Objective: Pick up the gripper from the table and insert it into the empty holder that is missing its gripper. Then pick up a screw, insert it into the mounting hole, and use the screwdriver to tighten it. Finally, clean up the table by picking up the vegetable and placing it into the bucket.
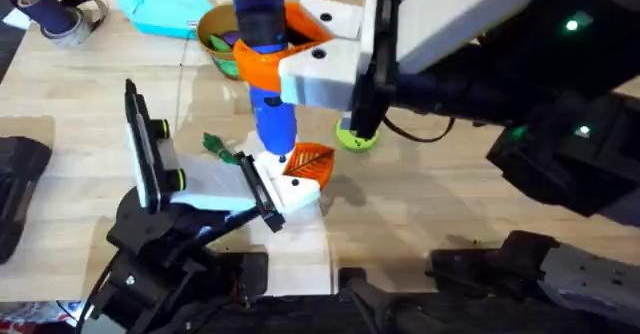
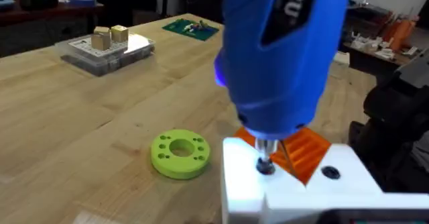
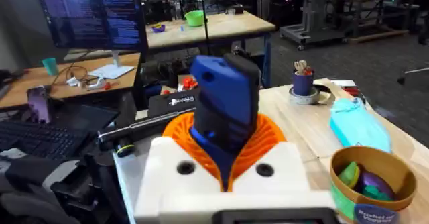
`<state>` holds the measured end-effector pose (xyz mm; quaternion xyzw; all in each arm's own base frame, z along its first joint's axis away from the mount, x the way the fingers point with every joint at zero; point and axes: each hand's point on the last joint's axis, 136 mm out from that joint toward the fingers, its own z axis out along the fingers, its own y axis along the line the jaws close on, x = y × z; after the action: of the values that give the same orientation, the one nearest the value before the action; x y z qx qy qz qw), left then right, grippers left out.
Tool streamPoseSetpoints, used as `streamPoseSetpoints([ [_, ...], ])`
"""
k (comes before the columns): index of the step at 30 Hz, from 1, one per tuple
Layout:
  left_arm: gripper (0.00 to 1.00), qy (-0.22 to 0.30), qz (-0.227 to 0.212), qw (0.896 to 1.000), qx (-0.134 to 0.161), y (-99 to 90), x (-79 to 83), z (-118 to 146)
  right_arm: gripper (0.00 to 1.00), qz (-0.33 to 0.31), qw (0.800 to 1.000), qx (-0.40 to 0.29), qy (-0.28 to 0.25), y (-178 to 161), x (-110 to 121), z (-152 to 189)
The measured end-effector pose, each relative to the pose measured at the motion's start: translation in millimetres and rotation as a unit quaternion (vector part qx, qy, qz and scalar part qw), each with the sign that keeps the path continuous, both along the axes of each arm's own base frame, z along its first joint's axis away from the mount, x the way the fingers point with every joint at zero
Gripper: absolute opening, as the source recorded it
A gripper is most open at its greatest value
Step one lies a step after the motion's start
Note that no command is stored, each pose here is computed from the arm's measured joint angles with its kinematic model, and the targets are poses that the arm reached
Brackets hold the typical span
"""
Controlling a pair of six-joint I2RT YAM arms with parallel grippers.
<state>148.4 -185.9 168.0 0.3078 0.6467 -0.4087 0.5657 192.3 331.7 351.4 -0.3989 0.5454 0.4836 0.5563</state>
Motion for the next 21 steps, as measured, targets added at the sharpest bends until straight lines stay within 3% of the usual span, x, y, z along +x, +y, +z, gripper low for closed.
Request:
streamPoseSetpoints([
  [21, 0.014, 0.001, 0.0, 1.0, 0.0, 0.0, -0.1, -0.4, 0.025, 0.005, 1.0, -0.003, 0.002, 1.4, -2.5, -1.5],
])
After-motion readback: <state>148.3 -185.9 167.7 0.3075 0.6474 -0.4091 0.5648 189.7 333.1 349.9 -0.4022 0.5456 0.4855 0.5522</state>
